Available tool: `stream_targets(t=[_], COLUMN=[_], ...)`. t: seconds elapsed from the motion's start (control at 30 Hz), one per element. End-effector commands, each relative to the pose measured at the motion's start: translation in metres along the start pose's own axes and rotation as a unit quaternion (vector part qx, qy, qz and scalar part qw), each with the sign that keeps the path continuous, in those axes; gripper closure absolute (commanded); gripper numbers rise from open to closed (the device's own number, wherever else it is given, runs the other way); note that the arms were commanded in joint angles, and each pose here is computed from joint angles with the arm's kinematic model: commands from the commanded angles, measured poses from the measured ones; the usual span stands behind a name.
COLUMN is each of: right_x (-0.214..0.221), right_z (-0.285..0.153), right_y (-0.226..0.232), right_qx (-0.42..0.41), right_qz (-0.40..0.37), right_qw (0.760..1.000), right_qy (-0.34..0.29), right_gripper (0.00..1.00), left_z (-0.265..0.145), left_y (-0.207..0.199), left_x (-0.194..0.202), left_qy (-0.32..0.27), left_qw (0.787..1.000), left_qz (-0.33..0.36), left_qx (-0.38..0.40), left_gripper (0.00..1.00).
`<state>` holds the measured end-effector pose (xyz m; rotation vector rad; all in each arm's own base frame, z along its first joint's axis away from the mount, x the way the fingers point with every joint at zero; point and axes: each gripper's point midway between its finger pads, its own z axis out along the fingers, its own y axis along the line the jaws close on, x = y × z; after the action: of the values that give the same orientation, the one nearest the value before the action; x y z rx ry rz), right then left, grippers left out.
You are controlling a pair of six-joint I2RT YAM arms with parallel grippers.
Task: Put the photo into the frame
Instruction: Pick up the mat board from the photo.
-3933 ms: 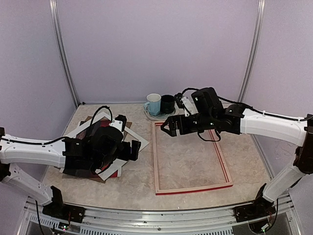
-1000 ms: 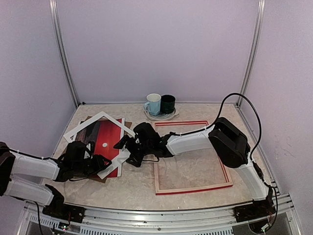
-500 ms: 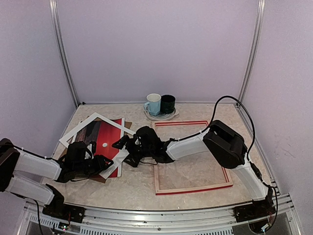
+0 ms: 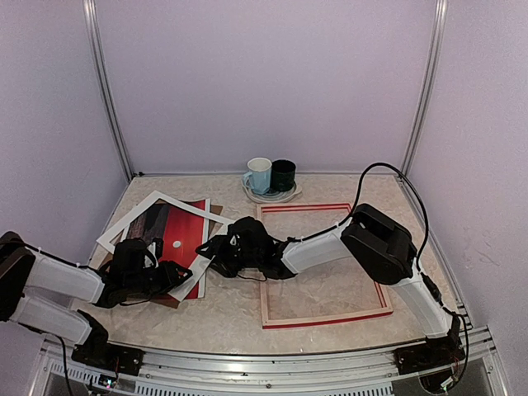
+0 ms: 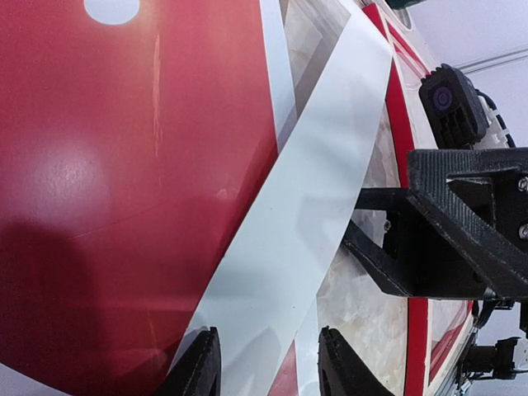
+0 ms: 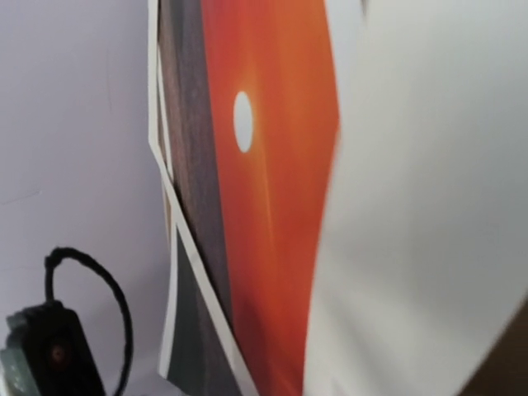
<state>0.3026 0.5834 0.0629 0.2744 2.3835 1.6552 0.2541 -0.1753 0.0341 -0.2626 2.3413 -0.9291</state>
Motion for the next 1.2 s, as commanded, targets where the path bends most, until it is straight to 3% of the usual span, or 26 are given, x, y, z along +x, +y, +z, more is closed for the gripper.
stream_targets(t=[0.0, 0.37, 0.83, 1.17], right_x=[-0.003, -0.002, -0.009, -0.01], right_z=[0.001, 0.003, -0.025, -0.075], right_y=[0.001, 0.0, 0.022, 0.034], right_qx=[-0.002, -0.004, -0.018, -0.014], right_qz=[-0.026, -0.04, -0.078, -0.078], right_qw=[1.0, 0.999, 0.996, 0.994], right_qy=[-0.016, -0.011, -0.044, -0.077], right_gripper=[0.48, 0.99, 1.0, 1.0], left_z=[-0.001, 0.0, -0.017, -0.045], left_y=[0.013, 0.012, -0.02, -0.044], left_x=[0.013, 0.013, -0.02, -0.043], left_qy=[0.02, 0.023, -0.015, -0.057], left_qw=[1.0, 1.0, 0.999, 0.997], left_qz=[0.0, 0.001, 0.029, 0.045], left_qx=[-0.016, -0.015, 0.0, 0.011], left_gripper=[0.59, 0.58, 0.43, 0.4])
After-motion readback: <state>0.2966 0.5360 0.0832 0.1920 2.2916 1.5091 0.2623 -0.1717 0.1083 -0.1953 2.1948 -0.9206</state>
